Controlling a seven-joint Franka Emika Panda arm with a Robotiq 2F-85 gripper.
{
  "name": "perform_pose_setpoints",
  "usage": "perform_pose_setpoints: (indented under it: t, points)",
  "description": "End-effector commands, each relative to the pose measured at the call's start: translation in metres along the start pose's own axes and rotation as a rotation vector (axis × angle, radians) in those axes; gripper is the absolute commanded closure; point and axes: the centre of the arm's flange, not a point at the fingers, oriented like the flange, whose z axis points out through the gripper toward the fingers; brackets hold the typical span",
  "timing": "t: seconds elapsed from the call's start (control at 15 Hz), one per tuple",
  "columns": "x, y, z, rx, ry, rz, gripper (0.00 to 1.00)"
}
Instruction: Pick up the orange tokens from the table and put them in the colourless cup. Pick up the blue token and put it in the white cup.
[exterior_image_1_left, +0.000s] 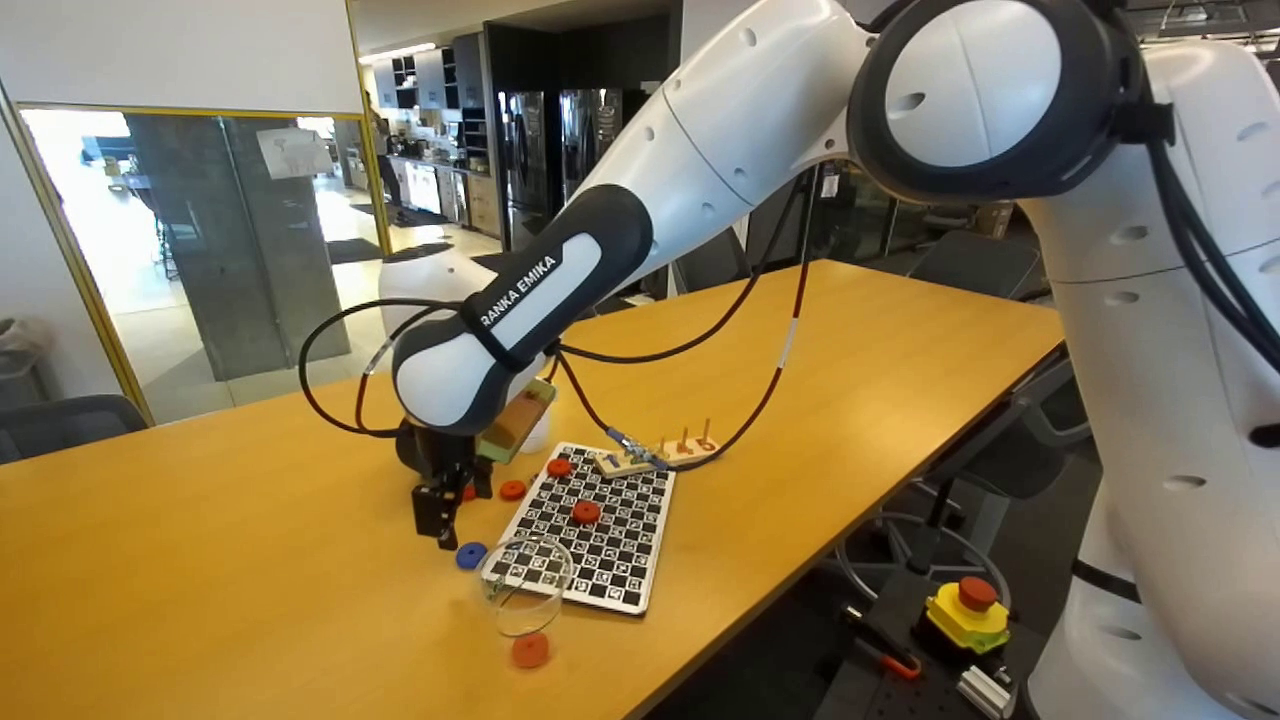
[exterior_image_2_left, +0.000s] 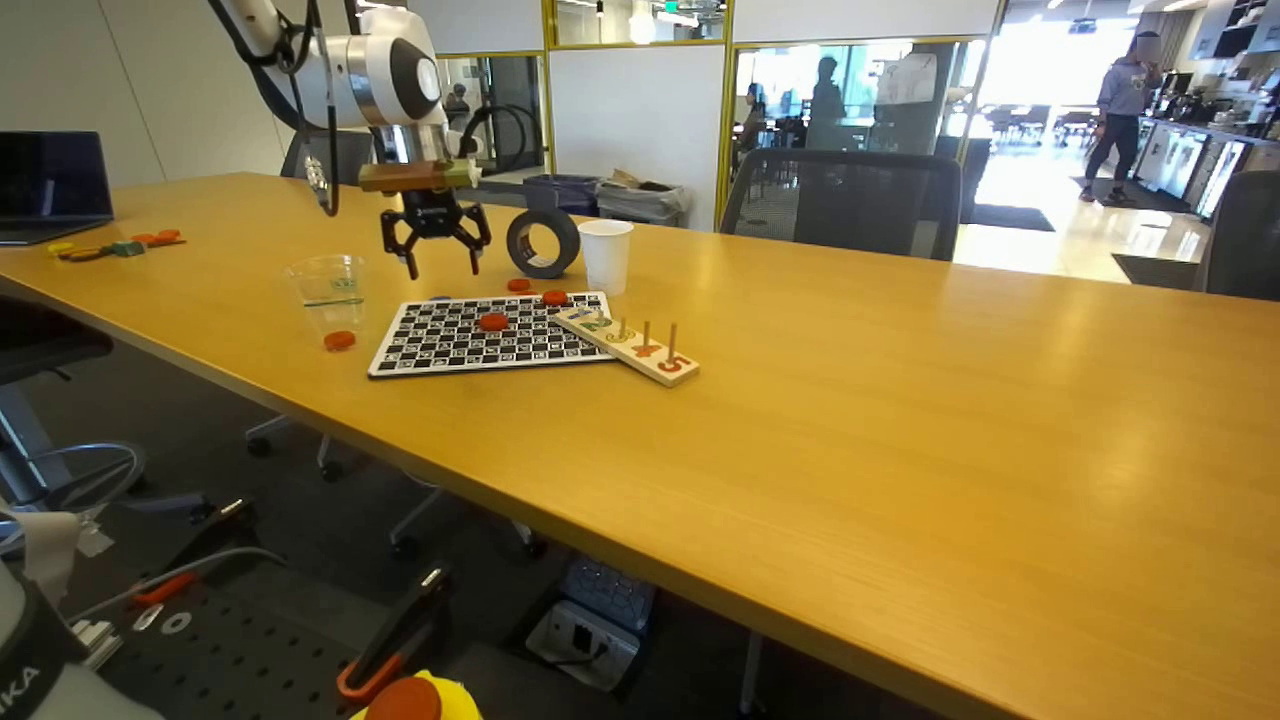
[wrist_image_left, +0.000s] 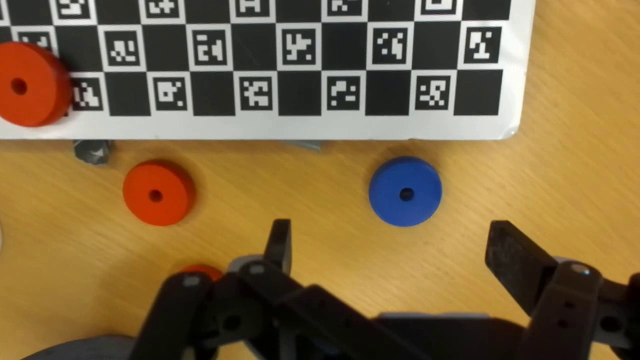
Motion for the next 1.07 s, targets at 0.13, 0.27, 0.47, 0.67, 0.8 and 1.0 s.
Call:
perform_pose_setpoints:
  t: [0.13,0.27,0.47,0.67,0.8,1.0]
  points:
    - [0.006,-0.007,0.006,0.049,0.033,0.032,0.0]
    - [0.006,-0.009,0.008,0.061,0.037,0.046,0.0]
    - [0.003,-0.008,0.013,0.063,0.036,0.067,0.0]
    - [0.002,-0.007,0.019,0.063,0.021,0.081,0.0]
    - [0.001,-0.006,0.022,0.065,0.011,0.087,0.0]
    - [-0.001,-0.004,0.026,0.07,0.006,0.095,0.0]
